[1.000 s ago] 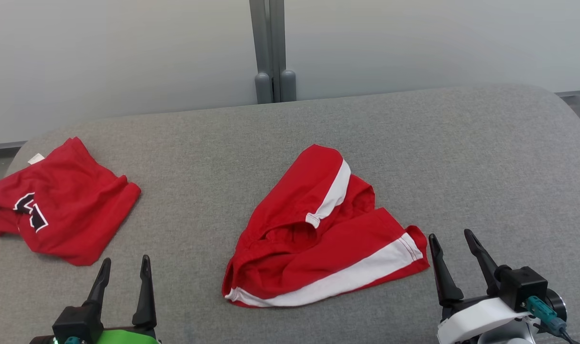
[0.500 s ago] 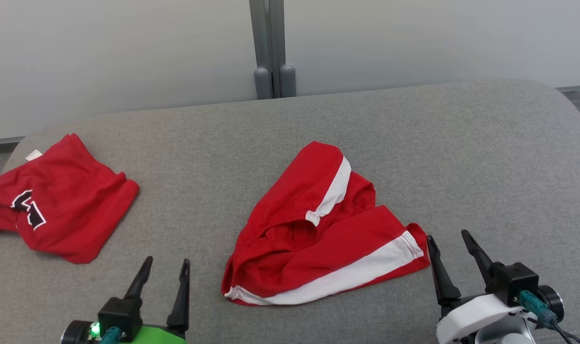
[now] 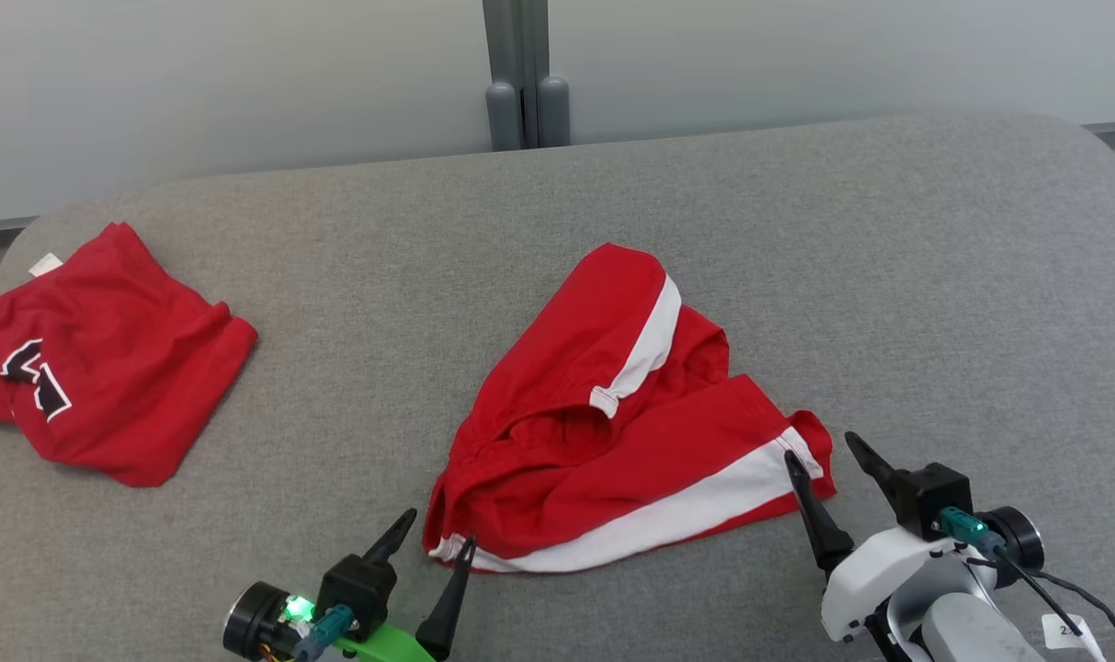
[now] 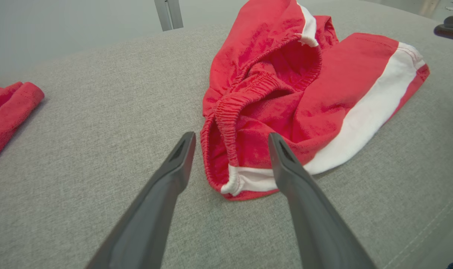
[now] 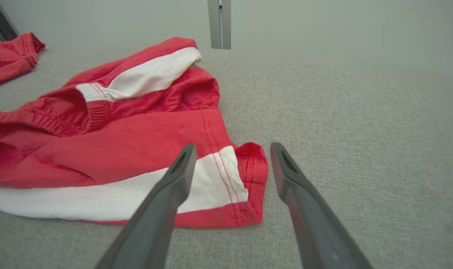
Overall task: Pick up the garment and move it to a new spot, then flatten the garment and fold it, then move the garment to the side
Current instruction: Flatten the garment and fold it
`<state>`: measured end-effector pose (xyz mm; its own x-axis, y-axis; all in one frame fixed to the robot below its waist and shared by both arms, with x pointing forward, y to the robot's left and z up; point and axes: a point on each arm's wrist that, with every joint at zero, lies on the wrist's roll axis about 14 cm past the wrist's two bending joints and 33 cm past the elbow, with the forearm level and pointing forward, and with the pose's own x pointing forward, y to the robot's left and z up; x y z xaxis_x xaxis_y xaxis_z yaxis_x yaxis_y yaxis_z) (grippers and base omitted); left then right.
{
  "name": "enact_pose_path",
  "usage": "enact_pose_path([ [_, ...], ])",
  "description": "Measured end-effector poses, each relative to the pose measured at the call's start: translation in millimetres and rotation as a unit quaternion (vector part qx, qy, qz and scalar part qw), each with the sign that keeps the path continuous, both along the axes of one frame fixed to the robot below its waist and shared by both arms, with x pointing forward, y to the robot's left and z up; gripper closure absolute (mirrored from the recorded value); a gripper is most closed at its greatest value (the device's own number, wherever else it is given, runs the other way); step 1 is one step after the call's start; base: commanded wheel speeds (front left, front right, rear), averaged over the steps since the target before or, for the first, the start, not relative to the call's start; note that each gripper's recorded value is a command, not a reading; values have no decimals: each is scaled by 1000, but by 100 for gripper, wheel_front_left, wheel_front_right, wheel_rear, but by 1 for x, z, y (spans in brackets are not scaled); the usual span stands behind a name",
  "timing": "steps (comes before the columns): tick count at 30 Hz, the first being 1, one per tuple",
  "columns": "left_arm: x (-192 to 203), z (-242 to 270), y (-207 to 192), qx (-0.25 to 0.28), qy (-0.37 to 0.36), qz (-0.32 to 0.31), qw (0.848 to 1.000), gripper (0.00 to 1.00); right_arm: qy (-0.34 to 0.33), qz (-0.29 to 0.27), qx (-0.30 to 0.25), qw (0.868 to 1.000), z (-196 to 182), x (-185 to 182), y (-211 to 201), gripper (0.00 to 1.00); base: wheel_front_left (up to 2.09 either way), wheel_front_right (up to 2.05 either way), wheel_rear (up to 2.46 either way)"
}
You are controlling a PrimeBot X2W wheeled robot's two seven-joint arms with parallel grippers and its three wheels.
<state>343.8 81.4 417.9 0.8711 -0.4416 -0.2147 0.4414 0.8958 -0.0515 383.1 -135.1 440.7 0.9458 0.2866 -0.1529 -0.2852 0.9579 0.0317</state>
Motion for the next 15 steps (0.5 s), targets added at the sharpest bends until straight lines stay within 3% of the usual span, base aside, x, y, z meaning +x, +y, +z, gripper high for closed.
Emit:
enact_pose_path([
  [15,-3,-38,-6,26,67,-34,997,0,70,50,-18,996,-36,13,20,0,0,0,0],
])
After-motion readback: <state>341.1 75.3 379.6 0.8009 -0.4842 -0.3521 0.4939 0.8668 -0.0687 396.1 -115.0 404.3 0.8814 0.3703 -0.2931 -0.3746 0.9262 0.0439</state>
